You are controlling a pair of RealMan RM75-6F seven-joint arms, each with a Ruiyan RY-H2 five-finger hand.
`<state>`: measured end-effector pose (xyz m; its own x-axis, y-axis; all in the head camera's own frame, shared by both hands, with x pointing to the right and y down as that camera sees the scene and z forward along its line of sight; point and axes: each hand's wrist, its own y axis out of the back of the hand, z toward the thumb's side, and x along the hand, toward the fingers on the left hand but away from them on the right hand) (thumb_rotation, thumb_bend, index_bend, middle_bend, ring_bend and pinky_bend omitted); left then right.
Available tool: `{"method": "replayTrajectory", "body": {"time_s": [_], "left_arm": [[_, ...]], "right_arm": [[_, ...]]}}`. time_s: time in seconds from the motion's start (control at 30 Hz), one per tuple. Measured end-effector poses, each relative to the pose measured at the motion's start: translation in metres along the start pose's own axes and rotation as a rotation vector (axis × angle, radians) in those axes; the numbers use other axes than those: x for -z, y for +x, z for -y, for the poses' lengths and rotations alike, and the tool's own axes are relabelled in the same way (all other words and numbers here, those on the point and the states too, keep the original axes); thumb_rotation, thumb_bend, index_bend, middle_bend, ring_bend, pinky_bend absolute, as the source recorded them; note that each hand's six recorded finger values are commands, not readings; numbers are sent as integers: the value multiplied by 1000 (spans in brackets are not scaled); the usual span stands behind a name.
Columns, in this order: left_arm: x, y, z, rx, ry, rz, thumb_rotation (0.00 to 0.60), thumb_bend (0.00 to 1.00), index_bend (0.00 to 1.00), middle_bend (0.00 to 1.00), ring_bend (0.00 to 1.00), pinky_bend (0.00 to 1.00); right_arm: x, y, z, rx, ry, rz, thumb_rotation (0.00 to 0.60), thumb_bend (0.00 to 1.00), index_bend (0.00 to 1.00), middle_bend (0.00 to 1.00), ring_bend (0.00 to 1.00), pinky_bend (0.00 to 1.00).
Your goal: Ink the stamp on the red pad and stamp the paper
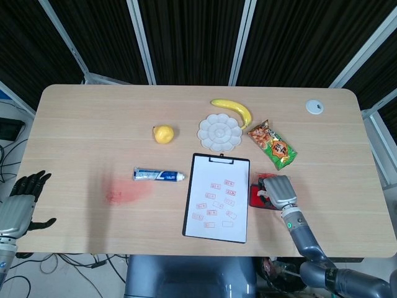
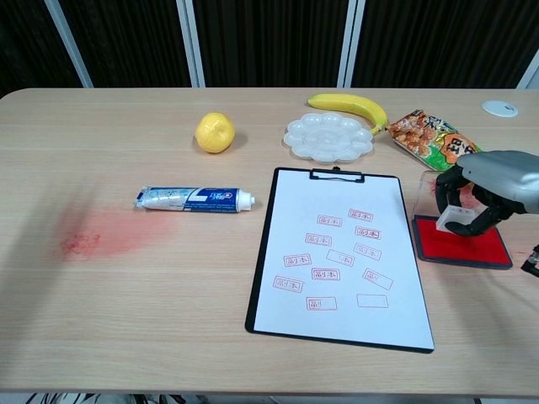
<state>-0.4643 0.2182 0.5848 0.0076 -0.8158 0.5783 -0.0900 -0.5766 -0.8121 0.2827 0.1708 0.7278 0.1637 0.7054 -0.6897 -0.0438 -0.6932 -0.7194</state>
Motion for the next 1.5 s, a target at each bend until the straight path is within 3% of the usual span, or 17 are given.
{"method": "replayTrajectory", "body": {"time_s": [0.3,0.7,1.0,1.5], "left_arm": [[0,0,0,0,-1,0,600,15,0,0,0,0],[0,0,-1,-2,-12,-5,600,15,0,0,0,0],[0,2,-1,3,-21,-6,600,15,0,0,0,0],[2,3,-1,27,-49,-6,600,15,0,0,0,0]], "right_arm": [[-2,-1,-1,7,-6,-1,600,868,912,810,896,878],[-32,0,-37,89,-68,-73,600,868,912,810,896,878],[-83,-2,-58,116,-74,-157,600,868,912,810,896,878],[-177,-22,-37,58,-88,-208,600,867,912,810,897,878]]}}
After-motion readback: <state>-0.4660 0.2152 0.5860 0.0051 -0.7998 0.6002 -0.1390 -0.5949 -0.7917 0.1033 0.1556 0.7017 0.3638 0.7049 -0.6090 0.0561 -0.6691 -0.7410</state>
